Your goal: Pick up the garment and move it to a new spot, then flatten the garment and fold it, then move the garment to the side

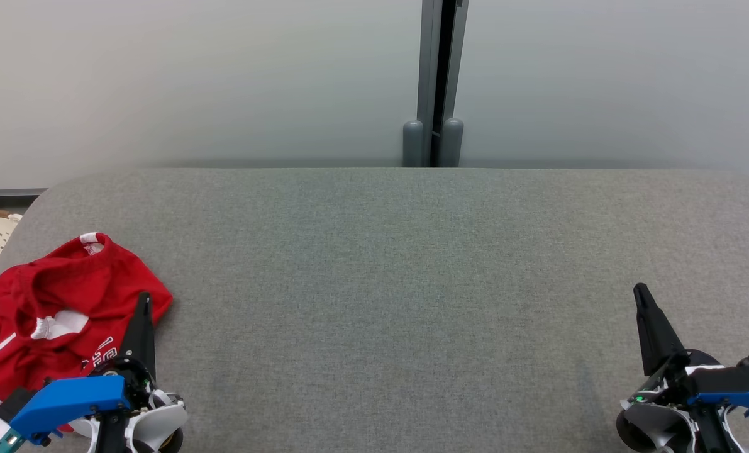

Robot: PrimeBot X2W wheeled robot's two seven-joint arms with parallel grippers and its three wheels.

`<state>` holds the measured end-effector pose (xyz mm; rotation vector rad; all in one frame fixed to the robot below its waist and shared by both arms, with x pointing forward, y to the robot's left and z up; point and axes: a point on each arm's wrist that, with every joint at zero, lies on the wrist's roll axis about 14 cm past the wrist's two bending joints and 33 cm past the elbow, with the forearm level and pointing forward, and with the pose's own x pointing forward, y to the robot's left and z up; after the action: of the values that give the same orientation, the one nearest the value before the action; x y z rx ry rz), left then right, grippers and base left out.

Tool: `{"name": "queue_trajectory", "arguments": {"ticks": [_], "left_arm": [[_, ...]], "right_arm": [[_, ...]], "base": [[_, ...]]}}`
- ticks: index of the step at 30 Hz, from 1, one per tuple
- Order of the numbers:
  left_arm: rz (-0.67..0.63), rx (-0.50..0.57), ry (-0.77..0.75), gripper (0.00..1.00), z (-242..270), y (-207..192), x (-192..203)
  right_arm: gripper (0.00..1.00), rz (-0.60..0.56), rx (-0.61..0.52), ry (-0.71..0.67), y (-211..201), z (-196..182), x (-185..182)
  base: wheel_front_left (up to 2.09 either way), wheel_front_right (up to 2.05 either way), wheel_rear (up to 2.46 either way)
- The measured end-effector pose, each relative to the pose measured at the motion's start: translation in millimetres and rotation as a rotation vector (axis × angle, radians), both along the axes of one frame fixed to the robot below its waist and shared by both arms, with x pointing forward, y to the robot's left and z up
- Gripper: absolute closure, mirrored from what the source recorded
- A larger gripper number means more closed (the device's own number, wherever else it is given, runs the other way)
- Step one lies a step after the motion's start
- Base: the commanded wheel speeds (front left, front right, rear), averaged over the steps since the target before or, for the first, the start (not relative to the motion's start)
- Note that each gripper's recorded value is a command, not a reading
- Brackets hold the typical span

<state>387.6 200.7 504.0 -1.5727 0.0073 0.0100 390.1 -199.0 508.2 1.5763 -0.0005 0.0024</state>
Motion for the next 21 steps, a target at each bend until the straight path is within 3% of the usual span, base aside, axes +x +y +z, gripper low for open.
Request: {"name": "queue_trajectory", "arguments": {"ticks": [21], "left_arm": [[0.000,0.000,0.000,1.00,0.0,0.0,0.0]], "right_arm": [[1.00,0.000,0.000,0.000,0.0,0.0,0.0]], "base": [[0.00,0.00,0.00]]}}
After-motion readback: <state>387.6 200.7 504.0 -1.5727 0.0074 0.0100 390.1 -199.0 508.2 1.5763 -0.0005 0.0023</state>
